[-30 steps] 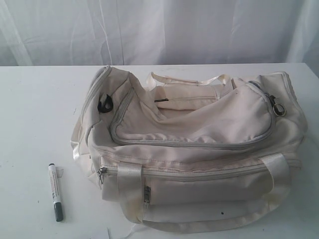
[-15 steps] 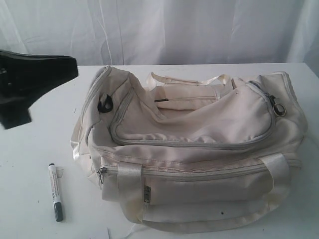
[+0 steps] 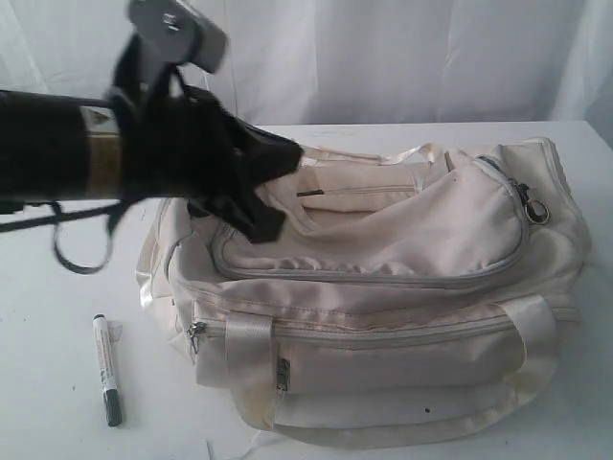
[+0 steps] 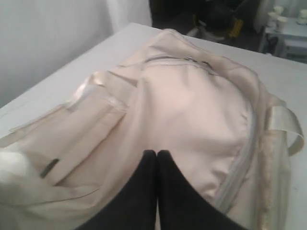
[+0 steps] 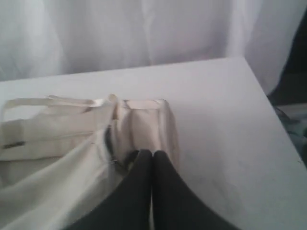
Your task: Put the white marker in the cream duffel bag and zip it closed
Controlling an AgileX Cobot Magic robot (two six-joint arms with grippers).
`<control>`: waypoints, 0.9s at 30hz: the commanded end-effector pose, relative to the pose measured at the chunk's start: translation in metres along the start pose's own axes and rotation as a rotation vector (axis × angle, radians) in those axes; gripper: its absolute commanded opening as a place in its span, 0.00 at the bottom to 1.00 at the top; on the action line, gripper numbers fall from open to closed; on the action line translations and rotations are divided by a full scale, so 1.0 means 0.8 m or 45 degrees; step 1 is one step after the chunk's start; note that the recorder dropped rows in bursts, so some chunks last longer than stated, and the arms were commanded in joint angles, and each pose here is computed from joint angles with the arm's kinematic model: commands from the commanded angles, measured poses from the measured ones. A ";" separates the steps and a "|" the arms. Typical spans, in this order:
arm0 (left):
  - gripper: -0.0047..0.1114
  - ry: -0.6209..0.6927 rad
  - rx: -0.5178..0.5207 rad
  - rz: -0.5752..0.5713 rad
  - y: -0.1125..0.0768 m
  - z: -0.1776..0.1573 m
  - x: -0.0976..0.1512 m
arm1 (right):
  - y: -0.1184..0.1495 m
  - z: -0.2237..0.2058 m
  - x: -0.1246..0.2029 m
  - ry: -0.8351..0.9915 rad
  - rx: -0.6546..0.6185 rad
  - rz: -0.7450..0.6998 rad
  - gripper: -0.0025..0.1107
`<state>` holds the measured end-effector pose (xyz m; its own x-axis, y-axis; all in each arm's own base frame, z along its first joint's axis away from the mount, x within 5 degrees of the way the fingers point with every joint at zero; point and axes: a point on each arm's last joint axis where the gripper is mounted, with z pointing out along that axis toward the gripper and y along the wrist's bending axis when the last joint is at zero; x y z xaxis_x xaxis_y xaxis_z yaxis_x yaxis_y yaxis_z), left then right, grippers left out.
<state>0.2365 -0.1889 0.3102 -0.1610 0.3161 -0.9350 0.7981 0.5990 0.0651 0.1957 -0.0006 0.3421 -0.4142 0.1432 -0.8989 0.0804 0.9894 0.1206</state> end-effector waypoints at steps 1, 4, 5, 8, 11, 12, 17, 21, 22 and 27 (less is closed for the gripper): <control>0.13 0.078 0.111 0.135 -0.034 0.055 0.005 | -0.033 0.041 -0.020 0.205 0.191 -0.018 0.08; 0.27 0.125 0.076 0.145 -0.038 0.082 0.013 | -0.042 0.065 -0.027 0.341 0.153 -0.055 0.17; 0.32 0.133 0.066 0.149 -0.038 0.089 0.014 | -0.041 0.071 -0.028 0.378 0.111 -0.043 0.21; 0.43 0.124 0.038 0.160 -0.038 0.106 0.007 | -0.045 0.094 -0.025 0.513 0.012 -0.058 0.29; 0.45 0.093 0.037 0.180 -0.044 0.122 -0.006 | -0.052 0.121 -0.021 0.612 -0.040 -0.076 0.36; 0.45 0.079 0.042 0.192 -0.047 0.128 -0.011 | -0.054 0.131 -0.018 0.655 -0.054 -0.101 0.39; 0.45 0.017 0.035 0.320 -0.064 0.155 -0.034 | -0.061 0.172 -0.004 0.785 -0.113 -0.212 0.48; 0.45 -0.022 0.015 0.343 -0.076 0.176 -0.048 | -0.066 0.199 0.000 0.799 -0.129 -0.261 0.49; 0.45 -0.026 0.009 0.345 -0.078 0.181 -0.050 | -0.067 0.204 -0.001 0.794 -0.127 -0.264 0.49; 0.45 -0.039 0.004 0.418 -0.092 0.212 -0.051 | -0.068 0.226 -0.005 0.772 -0.156 -0.266 0.49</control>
<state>0.2815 -0.3586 0.2880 0.0850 0.4514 -0.8883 0.8165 0.4793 0.3217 0.3489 -0.0572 0.2629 -0.8647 -0.0912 -0.4939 -0.1305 0.9904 0.0456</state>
